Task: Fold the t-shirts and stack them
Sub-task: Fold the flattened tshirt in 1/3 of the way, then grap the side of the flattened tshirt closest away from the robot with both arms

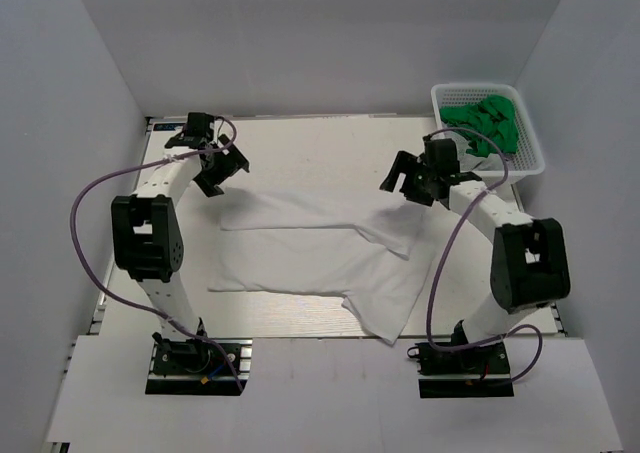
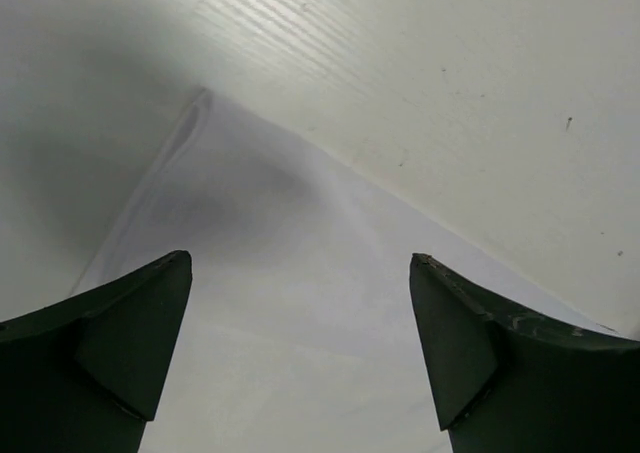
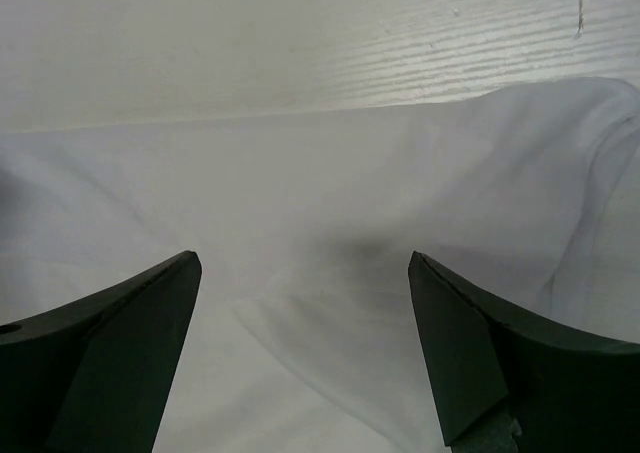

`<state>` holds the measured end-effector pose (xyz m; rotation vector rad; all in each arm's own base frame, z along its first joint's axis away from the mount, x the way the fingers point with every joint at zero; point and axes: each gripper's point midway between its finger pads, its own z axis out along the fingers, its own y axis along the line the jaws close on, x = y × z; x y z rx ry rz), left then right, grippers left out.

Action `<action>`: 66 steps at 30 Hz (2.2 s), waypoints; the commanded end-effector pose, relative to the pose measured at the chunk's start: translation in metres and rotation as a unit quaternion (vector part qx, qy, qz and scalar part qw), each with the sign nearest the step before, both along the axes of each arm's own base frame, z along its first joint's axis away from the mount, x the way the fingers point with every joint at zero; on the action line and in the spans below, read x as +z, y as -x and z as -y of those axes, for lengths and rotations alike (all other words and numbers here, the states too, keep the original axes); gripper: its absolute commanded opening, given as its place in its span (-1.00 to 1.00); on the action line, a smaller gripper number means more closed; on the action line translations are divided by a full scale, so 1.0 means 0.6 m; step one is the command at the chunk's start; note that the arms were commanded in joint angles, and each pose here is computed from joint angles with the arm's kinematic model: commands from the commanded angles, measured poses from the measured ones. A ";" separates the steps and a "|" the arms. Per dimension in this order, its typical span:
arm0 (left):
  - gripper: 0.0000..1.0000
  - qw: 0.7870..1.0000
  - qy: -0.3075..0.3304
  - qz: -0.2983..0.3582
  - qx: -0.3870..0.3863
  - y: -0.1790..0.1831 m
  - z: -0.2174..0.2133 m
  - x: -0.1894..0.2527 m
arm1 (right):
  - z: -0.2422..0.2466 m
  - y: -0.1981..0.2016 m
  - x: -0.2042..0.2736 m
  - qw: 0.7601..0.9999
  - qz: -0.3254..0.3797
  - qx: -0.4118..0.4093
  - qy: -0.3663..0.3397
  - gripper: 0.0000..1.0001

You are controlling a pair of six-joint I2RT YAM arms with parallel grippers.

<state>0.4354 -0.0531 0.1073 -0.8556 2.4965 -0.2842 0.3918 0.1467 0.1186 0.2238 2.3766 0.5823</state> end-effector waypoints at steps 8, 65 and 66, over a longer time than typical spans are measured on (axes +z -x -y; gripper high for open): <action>1.00 0.997 0.042 -0.055 -0.029 -0.028 0.041 -0.126 | 0.032 -0.049 -0.108 0.997 -0.041 -0.014 0.058 0.81; 0.81 0.979 -0.038 -0.138 0.143 0.279 -0.087 -0.168 | -0.005 0.297 -0.051 0.986 -0.114 0.113 0.043 0.81; 0.72 0.980 -0.026 -0.142 0.138 0.285 -0.079 -0.174 | -0.001 0.298 -0.055 0.986 -0.119 0.108 0.046 0.81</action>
